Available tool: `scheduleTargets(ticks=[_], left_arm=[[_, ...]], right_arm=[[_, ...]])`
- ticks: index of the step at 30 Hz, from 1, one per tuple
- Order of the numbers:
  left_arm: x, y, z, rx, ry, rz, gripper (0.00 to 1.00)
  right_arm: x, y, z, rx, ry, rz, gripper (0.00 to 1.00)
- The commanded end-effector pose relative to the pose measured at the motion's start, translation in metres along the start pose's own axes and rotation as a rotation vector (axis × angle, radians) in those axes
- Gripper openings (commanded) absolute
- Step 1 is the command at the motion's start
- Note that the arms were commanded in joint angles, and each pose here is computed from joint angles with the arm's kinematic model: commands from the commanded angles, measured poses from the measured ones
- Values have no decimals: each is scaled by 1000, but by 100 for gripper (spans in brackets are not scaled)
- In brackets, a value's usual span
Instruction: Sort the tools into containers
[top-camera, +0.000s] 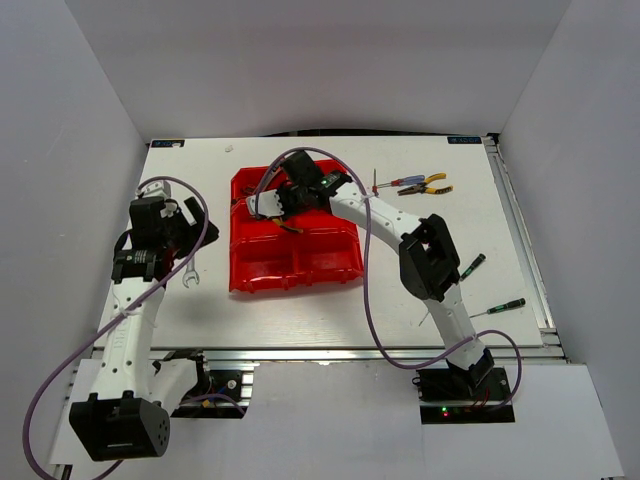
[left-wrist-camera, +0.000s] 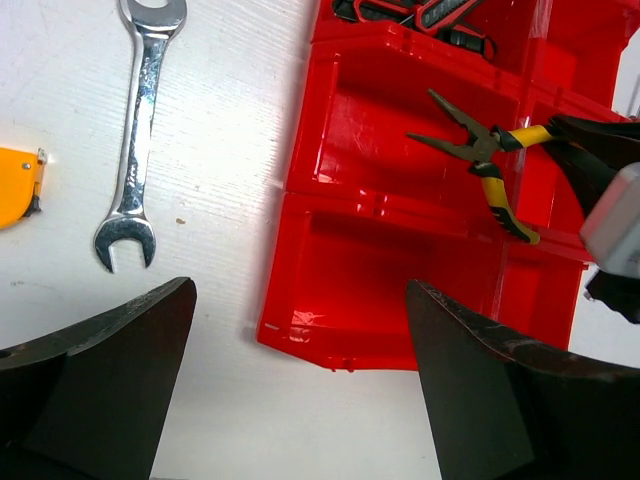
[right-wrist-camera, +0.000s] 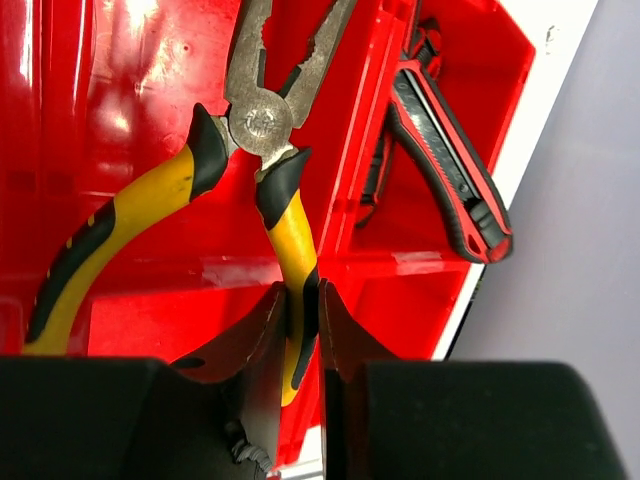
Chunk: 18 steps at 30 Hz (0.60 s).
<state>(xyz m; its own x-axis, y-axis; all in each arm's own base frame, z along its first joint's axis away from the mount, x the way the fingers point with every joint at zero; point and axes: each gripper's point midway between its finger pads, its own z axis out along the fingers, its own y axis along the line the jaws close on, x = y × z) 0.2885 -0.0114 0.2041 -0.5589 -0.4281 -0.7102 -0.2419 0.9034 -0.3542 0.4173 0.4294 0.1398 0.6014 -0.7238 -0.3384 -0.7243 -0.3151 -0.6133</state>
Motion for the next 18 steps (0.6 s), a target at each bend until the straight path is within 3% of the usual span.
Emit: scheduleTargets(ticks=[1,5,10,15,18], left_arm=[[-6,0,-12,-4,-27,-1,97],[-5,1,-13,-7,-24,-4,97],[-5,0,-13,-6,-15,-11,97],[-9,-2,-9,-9,-8,-12,97],[-11,-3,-5,-13,0,-20,97]], right_arm=[[-4,-12,5,59,-1,-2,4],[-1,-8,9,56,3,20,13],[-6,-6,7,47,-21,52,36],[-15,-4,-1,27,-64,94,47],[-19,-9,-13,27,-92,136,47]])
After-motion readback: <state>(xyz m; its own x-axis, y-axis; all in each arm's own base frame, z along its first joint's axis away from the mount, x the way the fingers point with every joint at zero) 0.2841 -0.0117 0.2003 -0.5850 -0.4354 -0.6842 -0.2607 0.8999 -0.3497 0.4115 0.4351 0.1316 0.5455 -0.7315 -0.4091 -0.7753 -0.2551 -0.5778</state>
